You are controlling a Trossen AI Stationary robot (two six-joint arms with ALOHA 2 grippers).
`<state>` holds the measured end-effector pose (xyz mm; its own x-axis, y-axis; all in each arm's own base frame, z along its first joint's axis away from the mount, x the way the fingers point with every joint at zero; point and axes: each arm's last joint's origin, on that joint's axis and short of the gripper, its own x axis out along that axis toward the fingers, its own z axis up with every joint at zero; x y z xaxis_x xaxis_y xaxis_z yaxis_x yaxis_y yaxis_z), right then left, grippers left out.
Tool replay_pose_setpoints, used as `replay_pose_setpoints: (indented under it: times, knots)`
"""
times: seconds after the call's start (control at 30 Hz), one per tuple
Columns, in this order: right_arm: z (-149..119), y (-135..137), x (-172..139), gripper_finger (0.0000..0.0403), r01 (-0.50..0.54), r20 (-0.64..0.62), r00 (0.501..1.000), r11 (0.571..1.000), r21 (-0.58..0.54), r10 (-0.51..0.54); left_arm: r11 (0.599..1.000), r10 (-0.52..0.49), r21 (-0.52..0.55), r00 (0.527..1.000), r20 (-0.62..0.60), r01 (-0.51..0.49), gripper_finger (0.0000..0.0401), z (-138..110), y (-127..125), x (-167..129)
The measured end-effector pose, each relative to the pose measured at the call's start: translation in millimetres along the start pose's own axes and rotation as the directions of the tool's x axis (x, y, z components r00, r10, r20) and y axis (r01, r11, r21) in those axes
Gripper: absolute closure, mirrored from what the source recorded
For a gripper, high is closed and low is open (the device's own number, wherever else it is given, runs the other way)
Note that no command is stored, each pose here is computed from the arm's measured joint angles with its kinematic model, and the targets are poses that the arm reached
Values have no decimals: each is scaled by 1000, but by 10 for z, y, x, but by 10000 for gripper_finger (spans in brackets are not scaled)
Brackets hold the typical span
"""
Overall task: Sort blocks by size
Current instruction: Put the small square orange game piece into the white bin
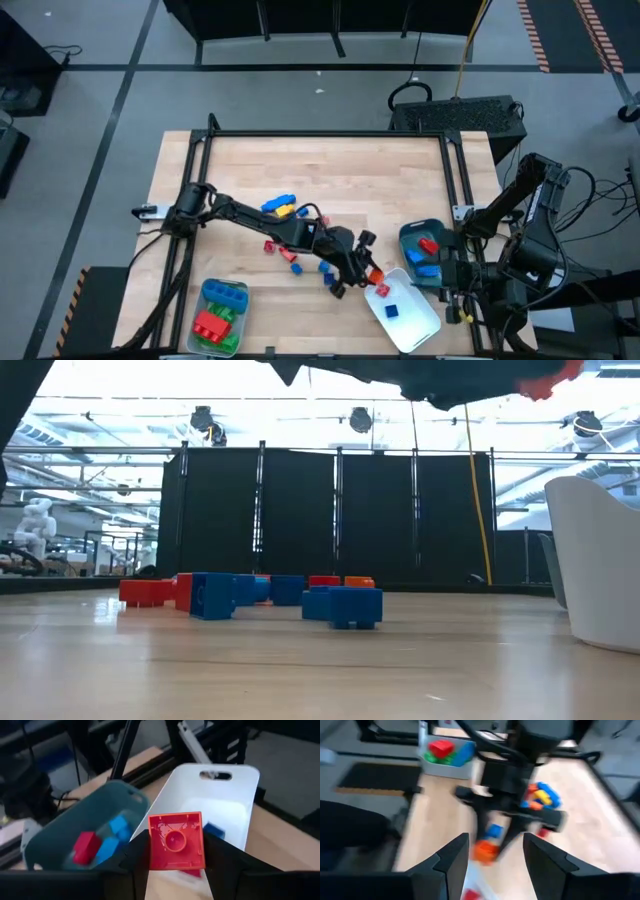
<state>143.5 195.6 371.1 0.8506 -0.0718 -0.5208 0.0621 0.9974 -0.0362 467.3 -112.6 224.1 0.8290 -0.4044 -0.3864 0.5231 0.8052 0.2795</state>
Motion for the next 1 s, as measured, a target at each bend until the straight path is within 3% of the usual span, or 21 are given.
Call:
replay_pose_setpoints:
  times: [0.17, 0.23, 0.4, 0.5, 0.67, 1.0]
  knots:
    - [-62, -83, -92, 232, 79, 28, 997, 983, -164, -76, 1000, 1, 20, 998, 62, -2, 247, 52, -87, 62]
    - [-61, -179, -249, 232, 77, 72, 995, 982, -175, -65, 1000, 2, 12, 998, 66, -3, 247, 45, -88, 73]
    - [-56, -674, -764, 232, -20, 202, 979, 999, -30, 26, 1000, 8, -6, 998, 61, -8, 247, 0, -79, 105]
    - [-79, -974, -918, 232, -44, 275, 961, 998, 35, 33, 1000, 13, -1, 997, 76, -13, 247, 10, -84, 113]
    - [-181, -1202, -931, 232, -58, 287, 956, 998, 15, 51, 1000, 13, -2, 997, 80, -13, 247, -15, -100, 147]
    - [-467, -1203, -760, 232, -36, 258, 966, 999, 8, 32, 1000, 25, 13, 989, 148, -27, 247, -183, -201, 467]
